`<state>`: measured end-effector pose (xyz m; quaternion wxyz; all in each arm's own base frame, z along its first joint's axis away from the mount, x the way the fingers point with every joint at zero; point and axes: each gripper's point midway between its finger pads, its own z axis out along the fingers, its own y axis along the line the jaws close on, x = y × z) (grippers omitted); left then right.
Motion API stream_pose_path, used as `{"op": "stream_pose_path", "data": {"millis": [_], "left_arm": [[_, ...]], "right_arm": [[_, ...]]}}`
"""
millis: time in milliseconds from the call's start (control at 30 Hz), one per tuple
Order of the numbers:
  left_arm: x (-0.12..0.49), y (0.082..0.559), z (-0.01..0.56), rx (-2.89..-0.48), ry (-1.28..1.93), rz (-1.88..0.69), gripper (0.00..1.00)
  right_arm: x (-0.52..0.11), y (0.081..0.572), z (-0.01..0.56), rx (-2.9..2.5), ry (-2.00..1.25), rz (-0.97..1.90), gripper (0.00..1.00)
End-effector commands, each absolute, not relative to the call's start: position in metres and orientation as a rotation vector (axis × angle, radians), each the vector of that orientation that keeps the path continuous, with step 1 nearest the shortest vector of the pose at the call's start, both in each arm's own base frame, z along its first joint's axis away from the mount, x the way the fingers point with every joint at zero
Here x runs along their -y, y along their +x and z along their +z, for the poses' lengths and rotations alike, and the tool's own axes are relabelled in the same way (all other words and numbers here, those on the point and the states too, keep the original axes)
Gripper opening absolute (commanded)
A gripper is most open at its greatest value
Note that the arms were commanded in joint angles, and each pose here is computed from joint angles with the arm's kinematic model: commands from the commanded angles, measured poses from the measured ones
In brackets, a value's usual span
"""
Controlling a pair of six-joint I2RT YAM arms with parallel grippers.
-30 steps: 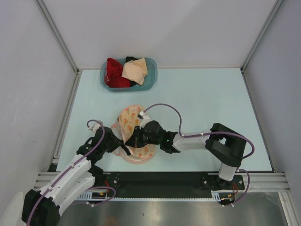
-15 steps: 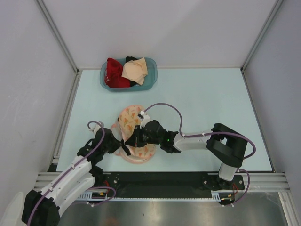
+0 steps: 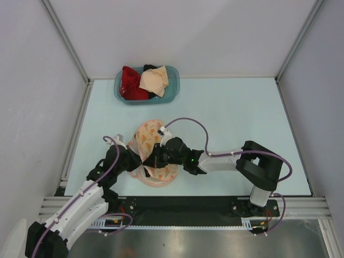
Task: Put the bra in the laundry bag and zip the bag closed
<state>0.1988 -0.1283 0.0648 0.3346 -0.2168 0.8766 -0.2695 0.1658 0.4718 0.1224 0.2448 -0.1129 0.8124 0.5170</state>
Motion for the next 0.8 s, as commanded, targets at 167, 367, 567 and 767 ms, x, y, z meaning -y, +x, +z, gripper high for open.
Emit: {"op": "stream_pose_path", "data": {"millis": [167,367,567,767], "left_arm": [[0.149,0.207,0.052,-2.291,-0.489,-0.814,0.0],[0.137,0.199,0.031,-2.357,-0.556,-0.72,0.0],[0.127,0.199,0.053,-2.289,-0.608,-0.706,0.2],[0.112,0.196,0.068,-2.259,-0.66,-0.633,0.46]], "right_arm": [[-0.476,0.168,0.147,-2.153,-0.286,1.478,0.0],[-0.476,0.167,0.147,-2.156,-0.289,1.476,0.0],[-0.475,0.168,0.145,-2.16,-0.292,1.471,0.0],[-0.475,0.167,0.147,-2.156,-0.293,1.473,0.0]]}}
